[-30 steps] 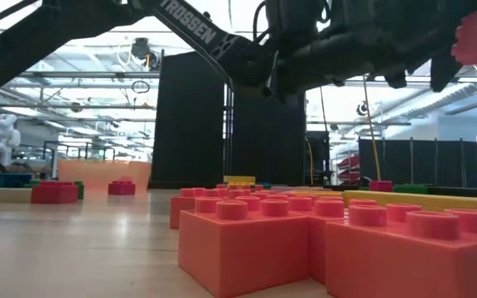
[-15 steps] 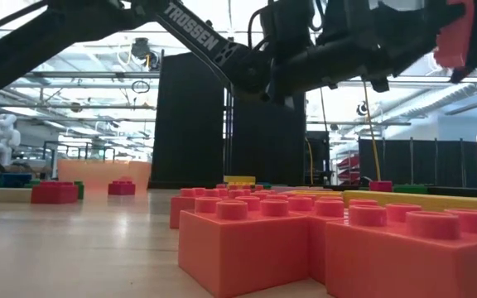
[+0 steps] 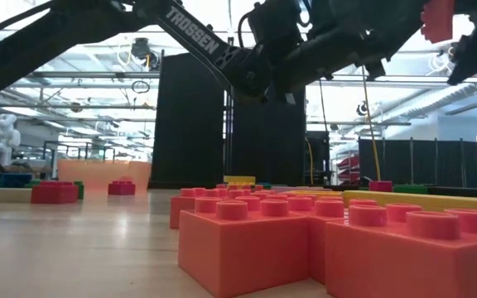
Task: Sort blocks by size
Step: Put the orange 8 stud game piece into the blue bin
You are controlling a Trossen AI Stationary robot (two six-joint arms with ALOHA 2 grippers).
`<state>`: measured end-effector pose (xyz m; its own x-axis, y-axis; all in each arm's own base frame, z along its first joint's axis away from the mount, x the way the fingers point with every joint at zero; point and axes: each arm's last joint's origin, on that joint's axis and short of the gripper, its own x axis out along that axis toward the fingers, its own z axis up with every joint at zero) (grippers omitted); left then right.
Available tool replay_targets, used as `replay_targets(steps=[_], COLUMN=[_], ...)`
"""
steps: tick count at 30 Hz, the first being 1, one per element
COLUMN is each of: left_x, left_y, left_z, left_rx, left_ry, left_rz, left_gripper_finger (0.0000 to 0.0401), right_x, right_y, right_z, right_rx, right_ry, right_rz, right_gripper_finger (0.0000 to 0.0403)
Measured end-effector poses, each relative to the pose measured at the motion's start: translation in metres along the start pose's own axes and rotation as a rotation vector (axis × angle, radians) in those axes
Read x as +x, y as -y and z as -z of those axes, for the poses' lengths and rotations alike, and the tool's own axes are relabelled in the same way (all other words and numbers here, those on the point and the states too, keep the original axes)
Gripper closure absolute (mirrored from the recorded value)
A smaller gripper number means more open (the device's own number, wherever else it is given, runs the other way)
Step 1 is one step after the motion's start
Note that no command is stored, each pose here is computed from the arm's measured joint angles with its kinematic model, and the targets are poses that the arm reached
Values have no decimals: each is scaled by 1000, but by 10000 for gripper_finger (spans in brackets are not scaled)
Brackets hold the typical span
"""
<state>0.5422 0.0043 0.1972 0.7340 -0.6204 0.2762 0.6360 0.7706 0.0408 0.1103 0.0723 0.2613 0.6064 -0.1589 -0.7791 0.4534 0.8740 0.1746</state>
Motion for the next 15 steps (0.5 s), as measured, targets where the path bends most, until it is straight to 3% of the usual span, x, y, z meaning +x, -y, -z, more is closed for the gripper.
replay_targets(steps=[10, 15], left_x=[-13, -15], left_y=[-16, -20], left_z=[-5, -6], left_rx=[-23, -1], left_ry=[18, 29], left_rz=[-54, -120], left_gripper_finger=[262, 262], right_x=[25, 42], right_y=[-4, -3], right_z=[30, 42], right_rx=[12, 14], right_ry=[262, 254], right_rz=[-3, -4], right_gripper_finger=[280, 280])
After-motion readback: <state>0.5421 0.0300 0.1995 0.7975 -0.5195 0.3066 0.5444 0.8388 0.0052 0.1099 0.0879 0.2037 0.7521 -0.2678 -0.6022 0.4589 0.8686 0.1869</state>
